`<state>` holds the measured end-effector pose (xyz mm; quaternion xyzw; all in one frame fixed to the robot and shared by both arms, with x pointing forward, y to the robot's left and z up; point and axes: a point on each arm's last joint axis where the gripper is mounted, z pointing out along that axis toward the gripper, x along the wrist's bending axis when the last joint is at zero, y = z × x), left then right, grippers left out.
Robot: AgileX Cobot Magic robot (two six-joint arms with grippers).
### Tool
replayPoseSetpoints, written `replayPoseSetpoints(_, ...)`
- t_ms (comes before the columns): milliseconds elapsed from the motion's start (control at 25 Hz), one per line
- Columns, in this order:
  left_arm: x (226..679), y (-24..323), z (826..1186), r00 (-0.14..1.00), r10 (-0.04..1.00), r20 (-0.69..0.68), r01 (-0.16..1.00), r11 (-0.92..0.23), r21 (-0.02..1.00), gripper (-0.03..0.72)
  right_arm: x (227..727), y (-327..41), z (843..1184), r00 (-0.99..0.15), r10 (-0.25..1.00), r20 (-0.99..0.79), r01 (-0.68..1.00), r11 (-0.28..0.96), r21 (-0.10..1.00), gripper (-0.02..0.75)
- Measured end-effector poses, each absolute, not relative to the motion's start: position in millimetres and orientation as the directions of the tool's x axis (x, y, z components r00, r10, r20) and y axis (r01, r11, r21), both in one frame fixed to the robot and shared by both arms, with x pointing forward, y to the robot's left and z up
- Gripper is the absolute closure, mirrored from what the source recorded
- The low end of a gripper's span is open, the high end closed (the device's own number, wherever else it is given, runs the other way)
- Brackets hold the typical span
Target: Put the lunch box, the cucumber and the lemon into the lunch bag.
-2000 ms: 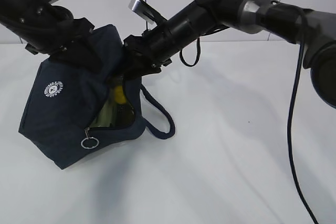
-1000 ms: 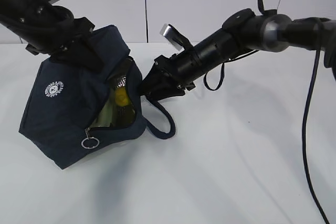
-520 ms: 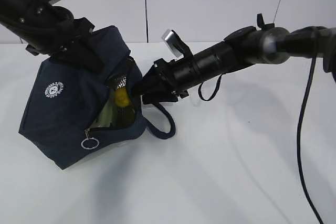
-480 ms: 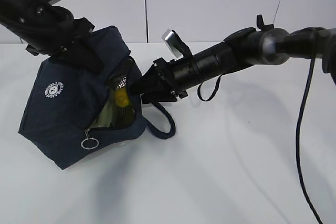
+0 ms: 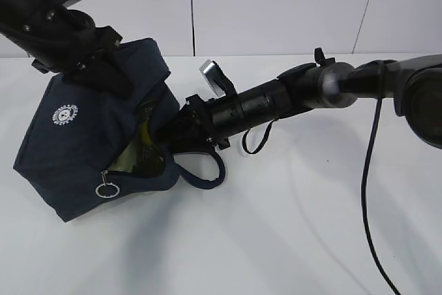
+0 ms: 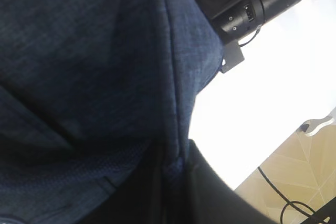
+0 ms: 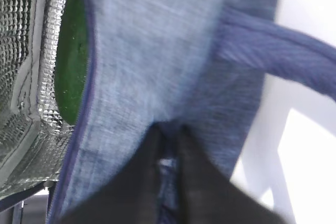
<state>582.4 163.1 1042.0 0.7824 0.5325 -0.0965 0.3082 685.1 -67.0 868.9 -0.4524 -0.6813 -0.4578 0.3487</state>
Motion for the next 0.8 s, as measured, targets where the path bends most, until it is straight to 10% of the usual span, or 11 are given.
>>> replayPoseSetpoints(320, 582, 163, 1042, 0.415, 0.774, -0.478, 0.892, -0.244, 0.379, 0.673, 685, -67, 869, -0.348, 0.296, 0.889, 0.936, 0.170, 0.310, 0.729)
replayPoseSetpoints(800, 582, 163, 1042, 0.414, 0.773, -0.480, 0.893, -0.243, 0.379, 0.673, 691, -81, 888, -0.383, 0.309, 0.871, 0.923, 0.156, 0.351, 0.738)
